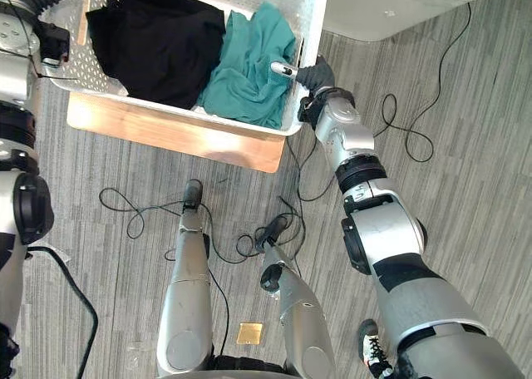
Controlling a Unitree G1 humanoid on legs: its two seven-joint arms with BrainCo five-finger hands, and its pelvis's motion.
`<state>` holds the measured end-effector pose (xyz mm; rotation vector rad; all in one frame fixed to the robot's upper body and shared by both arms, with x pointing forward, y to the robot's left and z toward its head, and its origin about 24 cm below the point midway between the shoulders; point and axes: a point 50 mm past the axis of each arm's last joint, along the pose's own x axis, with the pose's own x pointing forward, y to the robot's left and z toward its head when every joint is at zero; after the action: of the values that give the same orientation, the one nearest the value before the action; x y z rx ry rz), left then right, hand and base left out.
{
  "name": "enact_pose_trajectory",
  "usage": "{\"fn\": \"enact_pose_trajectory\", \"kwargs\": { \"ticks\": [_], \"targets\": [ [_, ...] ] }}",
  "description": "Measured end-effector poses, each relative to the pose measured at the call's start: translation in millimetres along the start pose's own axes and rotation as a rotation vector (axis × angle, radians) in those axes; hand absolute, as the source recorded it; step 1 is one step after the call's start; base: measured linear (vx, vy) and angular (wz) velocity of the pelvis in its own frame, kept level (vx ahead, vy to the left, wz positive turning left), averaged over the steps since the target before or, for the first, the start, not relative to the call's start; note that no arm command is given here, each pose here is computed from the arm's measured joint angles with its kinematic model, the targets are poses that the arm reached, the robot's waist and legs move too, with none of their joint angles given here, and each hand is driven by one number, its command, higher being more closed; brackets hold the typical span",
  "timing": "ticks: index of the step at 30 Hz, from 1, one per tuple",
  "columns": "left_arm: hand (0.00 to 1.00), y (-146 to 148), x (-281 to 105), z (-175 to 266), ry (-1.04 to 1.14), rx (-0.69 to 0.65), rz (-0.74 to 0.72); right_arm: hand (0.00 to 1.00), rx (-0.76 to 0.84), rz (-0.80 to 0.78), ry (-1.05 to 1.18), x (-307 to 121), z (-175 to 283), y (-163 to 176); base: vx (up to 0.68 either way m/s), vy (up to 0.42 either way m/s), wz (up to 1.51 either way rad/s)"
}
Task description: Pick up the laundry basket with both hands and put the clothes into the washing machine.
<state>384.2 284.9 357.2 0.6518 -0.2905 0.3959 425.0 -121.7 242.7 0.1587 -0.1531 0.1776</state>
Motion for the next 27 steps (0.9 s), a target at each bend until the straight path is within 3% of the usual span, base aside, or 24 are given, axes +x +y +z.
{"fn": "enact_pose_trajectory", "kwargs": {
  "ticks": [10,18,27],
  "targets": [
    [0.0,15,-3,-13,0.035,0.087,0.012,0.0,-0.018,0.01,-0.023,0,3,2,0.04,-0.004,-0.03],
    [0.0,-3,-4,-15,0.012,0.358,-0.136,0.0,-0.053,0.017,-0.036,0,9,-5,0.05,0.013,0.01],
    [0.0,2,-1,7,-0.033,0.484,-0.134,0.0,-0.078,0.006,-0.063,0,23,-12,0.02,0.009,0.02]
  ]
}}
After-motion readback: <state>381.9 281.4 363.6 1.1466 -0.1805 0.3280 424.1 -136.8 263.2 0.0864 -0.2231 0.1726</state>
